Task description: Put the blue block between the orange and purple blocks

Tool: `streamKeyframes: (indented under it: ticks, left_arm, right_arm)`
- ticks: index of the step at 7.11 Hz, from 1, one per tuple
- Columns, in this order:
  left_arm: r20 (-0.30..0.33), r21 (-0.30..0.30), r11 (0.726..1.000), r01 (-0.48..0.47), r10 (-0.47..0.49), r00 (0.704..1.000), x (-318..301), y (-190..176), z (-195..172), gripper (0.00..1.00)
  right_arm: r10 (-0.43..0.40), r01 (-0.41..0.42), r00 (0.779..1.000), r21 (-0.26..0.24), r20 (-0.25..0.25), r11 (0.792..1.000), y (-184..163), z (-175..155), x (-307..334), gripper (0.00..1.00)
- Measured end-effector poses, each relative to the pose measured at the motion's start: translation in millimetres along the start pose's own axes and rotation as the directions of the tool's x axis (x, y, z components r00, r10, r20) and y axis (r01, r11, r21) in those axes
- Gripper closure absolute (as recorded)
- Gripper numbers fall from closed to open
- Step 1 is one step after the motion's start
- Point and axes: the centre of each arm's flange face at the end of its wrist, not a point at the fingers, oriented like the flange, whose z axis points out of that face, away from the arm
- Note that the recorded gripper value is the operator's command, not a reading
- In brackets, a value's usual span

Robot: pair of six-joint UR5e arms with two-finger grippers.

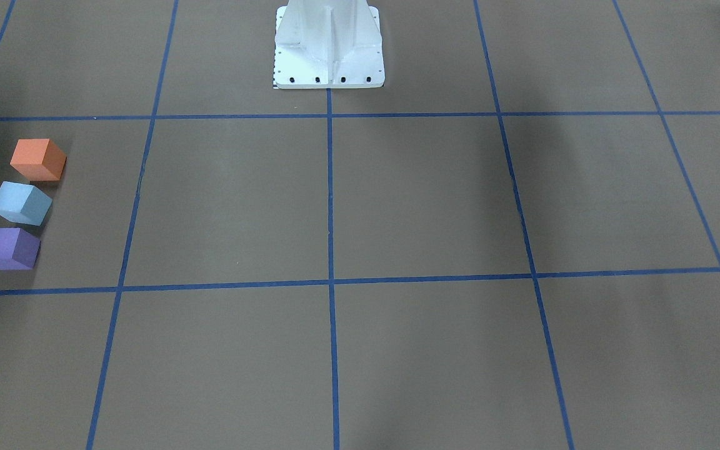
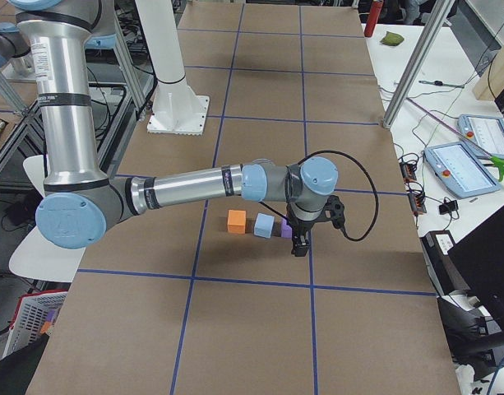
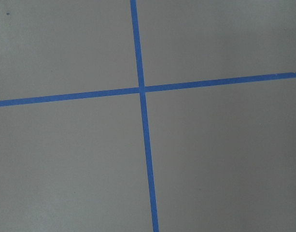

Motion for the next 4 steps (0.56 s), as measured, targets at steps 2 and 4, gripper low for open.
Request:
streamKeyframes:
  ticks: [2, 4]
  left_arm:
    - [0.000, -0.002, 1.000, 0.000, 0.000, 1.000, -0.2, -2.4, 1.2, 0.00]
    - [0.000, 0.001, 1.000, -0.008, 0.008, 1.000, 2.6, -6.2, -0.3, 0.00]
  right_arm:
    - [-0.002, 0.002, 1.000, 0.004, -0.004, 1.000, 1.5, 2.1, 2.0, 0.00]
    - [-0.014, 0.014, 1.000, 0.014, -0.009, 1.000, 1.7, 2.6, 2.3, 0.00]
